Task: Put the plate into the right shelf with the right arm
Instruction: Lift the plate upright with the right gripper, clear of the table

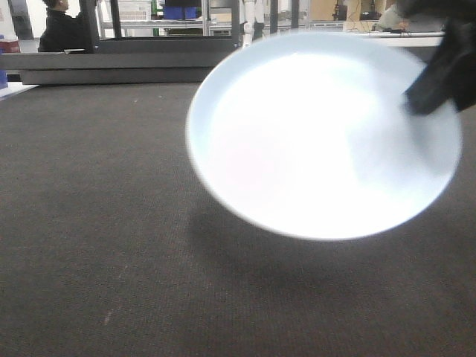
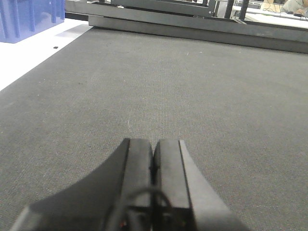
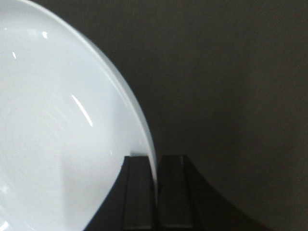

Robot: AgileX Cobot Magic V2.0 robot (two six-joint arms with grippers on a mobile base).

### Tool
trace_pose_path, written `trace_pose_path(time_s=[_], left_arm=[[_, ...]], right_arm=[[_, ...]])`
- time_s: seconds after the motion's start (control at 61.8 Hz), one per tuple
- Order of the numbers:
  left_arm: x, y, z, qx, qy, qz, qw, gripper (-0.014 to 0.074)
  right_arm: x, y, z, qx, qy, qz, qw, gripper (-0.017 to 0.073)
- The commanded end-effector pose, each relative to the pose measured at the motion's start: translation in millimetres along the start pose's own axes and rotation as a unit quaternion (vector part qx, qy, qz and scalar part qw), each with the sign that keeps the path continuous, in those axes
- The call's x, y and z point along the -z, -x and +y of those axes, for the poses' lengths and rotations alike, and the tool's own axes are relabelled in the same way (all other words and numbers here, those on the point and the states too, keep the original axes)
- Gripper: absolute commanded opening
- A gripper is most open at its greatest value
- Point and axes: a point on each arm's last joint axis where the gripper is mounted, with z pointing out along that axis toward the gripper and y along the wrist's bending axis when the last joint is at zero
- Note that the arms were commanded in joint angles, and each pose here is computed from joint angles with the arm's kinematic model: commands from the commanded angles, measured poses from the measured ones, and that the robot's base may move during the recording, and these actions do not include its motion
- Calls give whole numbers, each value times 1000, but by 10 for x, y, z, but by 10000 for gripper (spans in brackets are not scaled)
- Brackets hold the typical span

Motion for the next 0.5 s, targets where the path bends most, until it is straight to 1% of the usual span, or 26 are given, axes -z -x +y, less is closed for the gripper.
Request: trace_pose_path(time_s=[0.0,0.065,0.097,0.162,0.243,0.291,0.356,0.486], left_arm=[[8,52,11,8,6,-44,999,-128],[8,52,11,8,6,-44,999,-128],[8,52,11,8,6,-44,999,-128],[8,52,11,8,6,-44,999,-128],[8,52,11,8,6,-44,999,-128],[8,52,11,8,6,-44,999,-128],[8,52,11,8,6,-44,999,-128],[8,52,11,8,6,-44,999,-128]], right_arm=[[305,105,-124,25,0,-136,990,55],[403,48,-239,26,-17,-172,985,55],[457,31,-284,33,-27,-193,980,55],[561,-29,-386,45,-54,-233,970,55],[685,-97,-467,61,-85,-277,955,55],[743,-124,-491,71,-99,-298,947,55],[825,-169,-501,73,-109,-320,938,55],[983,-229,-463,71,-105,-346,930,55]])
